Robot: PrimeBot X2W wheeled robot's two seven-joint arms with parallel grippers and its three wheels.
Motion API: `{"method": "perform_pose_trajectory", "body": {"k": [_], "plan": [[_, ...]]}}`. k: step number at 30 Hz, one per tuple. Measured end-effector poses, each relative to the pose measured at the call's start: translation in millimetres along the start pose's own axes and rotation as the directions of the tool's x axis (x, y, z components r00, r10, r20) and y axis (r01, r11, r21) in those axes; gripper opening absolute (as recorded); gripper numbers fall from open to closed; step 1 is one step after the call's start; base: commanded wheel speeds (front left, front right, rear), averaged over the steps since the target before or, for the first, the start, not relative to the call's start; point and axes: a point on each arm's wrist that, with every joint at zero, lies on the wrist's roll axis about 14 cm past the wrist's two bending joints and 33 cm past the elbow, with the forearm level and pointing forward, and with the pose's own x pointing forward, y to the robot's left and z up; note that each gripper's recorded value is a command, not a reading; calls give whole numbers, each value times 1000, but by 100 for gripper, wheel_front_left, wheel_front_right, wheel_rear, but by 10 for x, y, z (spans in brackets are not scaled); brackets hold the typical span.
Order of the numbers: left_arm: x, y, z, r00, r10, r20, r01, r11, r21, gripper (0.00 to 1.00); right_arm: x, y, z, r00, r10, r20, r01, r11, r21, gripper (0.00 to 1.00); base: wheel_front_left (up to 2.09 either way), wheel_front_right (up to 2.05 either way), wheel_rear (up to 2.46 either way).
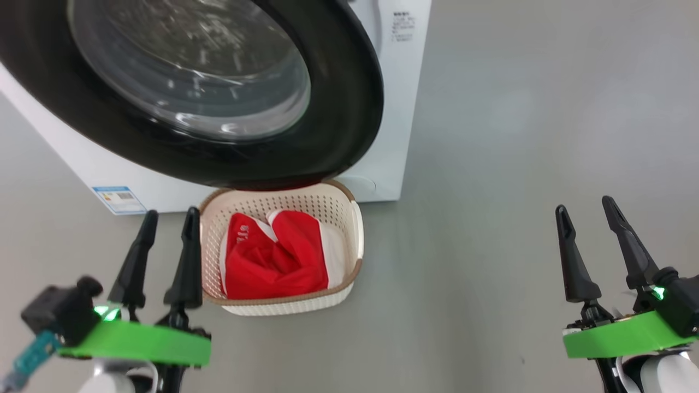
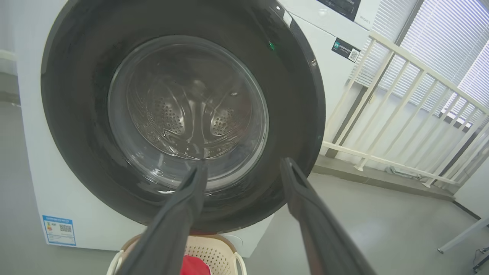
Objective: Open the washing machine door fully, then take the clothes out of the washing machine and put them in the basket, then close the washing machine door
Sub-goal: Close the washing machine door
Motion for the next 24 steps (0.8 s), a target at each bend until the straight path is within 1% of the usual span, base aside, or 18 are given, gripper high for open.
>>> {"method": "perform_pose_trajectory", "body": {"k": [2, 5, 12, 21, 24], "plan": [[-86, -12, 117, 999, -9, 36, 6, 997, 83, 100, -25, 18, 41, 1000, 9, 8, -9, 999, -33, 100, 0, 0, 0], [-232, -10, 186, 998, -14, 59, 3, 983, 182, 100, -57, 27, 99, 1000, 10, 23, -8, 999, -49, 100, 0, 0, 0], [-561, 58, 61, 1000, 4, 18, -10, 950, 312, 100, -208, 21, 133, 1000, -4, 26, 6, 998, -61, 100, 0, 0, 0], [-863, 191, 11, 999, 44, -8, -38, 933, 358, 100, -430, -20, 182, 999, -27, 30, 29, 998, -64, 100, 0, 0, 0], [-890, 207, 23, 999, 49, -5, -44, 936, 350, 100, -455, -22, 204, 999, -30, 36, 32, 998, -61, 100, 0, 0, 0]]}}
